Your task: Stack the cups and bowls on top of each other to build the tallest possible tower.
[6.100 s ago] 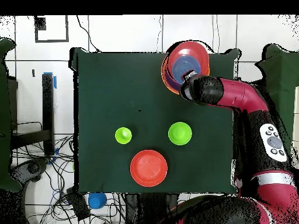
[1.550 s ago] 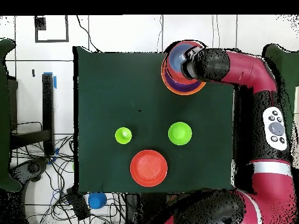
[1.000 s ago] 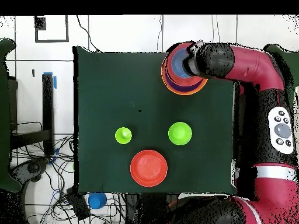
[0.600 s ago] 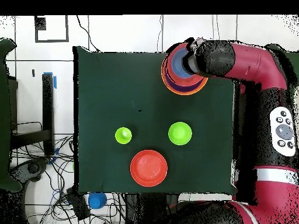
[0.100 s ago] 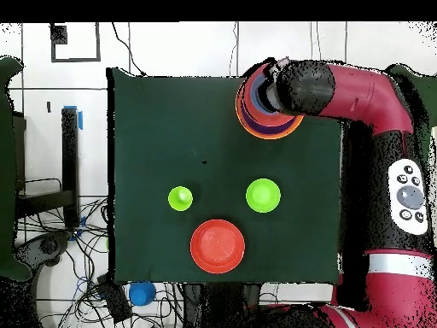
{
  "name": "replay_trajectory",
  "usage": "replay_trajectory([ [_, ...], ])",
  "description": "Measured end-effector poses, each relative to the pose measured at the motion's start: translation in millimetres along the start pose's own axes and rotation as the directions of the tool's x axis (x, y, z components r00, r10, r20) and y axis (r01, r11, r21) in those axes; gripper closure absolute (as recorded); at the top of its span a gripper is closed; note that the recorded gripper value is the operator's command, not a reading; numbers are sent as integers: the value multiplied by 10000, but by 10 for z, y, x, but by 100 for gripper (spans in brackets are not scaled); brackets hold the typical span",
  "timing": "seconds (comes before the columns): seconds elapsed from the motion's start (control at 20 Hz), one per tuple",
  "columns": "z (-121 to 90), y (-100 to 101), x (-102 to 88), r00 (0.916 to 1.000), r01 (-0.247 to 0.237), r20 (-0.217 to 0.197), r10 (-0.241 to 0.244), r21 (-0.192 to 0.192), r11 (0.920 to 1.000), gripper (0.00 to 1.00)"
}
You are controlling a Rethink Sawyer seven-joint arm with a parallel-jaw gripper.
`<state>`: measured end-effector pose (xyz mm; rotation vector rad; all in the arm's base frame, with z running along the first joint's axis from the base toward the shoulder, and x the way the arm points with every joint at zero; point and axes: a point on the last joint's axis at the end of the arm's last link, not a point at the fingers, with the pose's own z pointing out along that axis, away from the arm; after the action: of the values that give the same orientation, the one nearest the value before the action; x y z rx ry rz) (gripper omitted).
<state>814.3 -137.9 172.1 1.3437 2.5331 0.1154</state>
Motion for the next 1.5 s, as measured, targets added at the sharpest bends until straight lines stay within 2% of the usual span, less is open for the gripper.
replay_trajectory([
  [0.5, -1, 17, 124, 9999, 146, -21, -146, 202, 9997, 0],
  [1.0, -60, -15, 142, 9999, 109, 111, -114, 440, 9990, 0],
  [1.25, -78, 8, 109, 9996, 115, 248, -126, 448, 9989, 0],
  [1.5, -91, 76, -11, 9986, 42, 525, -60, 346, 9994, 0],
])
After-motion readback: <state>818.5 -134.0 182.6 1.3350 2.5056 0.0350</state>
